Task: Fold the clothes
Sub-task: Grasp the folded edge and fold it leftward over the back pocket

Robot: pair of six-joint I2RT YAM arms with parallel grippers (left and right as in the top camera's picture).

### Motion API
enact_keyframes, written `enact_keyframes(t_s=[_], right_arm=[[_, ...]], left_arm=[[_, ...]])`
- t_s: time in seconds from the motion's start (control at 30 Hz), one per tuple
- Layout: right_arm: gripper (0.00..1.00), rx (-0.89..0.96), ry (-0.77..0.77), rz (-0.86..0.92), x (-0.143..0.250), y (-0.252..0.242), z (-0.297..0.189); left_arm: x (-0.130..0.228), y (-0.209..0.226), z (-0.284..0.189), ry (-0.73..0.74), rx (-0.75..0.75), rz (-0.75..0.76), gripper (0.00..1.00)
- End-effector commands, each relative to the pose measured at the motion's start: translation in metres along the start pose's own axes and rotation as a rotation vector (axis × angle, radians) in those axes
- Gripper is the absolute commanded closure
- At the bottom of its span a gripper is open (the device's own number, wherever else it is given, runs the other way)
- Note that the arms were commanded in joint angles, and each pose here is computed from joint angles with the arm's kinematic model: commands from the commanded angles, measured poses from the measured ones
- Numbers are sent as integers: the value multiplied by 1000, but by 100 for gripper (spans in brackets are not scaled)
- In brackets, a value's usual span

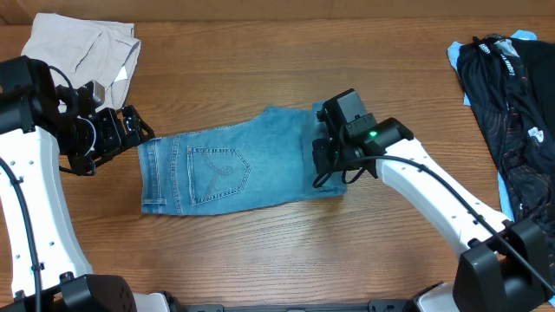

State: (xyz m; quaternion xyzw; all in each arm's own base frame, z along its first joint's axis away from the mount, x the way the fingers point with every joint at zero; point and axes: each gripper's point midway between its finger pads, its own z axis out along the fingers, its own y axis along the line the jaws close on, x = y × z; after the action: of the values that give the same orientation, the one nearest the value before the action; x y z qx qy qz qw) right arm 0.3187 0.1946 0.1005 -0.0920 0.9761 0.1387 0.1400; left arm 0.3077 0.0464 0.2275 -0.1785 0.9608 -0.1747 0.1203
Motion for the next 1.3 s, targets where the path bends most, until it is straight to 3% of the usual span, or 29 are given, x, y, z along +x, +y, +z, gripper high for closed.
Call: enact_keyframes(t_s=[0.0, 0.07, 0.13, 0.23, 0.27, 0.3, 0.4, 0.43, 0.47, 0.53, 0.67, 0.9, 0.97, 1.03, 1.13, 1.27], right_arm=[[96, -120, -30, -23, -9, 35, -6], [96, -137, -39, -13, -10, 43, -5], [90, -148, -36, -20, -8, 51, -1], [65, -175, -2, -50, 0, 66, 10], [62, -180, 18, -58, 5, 70, 16], [64, -176, 35, -61, 8, 72, 22], [90, -142, 71, -44, 15, 68, 38], [90, -132, 77, -26, 16, 66, 41], [88, -133, 80, -25, 16, 66, 43], [67, -156, 81, -32, 16, 71, 43], [72, -264, 90, -39, 15, 90, 39], [73, -408, 23, -58, 2, 133, 33], [62, -434, 13, -56, 2, 145, 34], [60, -449, 8, -79, 4, 155, 37], [38, -461, 11, -104, 9, 165, 42], [36, -442, -48, -98, -6, 162, 28]], left_arm=[[0, -1, 3, 10, -1, 19, 0], [0, -1, 3, 10, -1, 19, 0], [1, -1, 3, 11, -1, 18, 0], [1, -1, 3, 12, -1, 18, 0], [1, -1, 3, 12, -1, 18, 0], [1, -1, 3, 12, -1, 18, 0], [1, -1, 3, 13, -1, 18, 0], [1, -1, 3, 13, -1, 18, 0], [1, -1, 3, 13, -1, 18, 0], [1, -1, 3, 12, -1, 18, 0], [0, -1, 3, 8, 0, 20, 0], [1, -1, 3, 12, -1, 18, 0], [1, -1, 3, 13, -1, 18, 0], [1, -1, 3, 14, -1, 17, 0], [2, -1, 3, 16, -1, 17, 0], [2, -1, 3, 16, -1, 17, 0]])
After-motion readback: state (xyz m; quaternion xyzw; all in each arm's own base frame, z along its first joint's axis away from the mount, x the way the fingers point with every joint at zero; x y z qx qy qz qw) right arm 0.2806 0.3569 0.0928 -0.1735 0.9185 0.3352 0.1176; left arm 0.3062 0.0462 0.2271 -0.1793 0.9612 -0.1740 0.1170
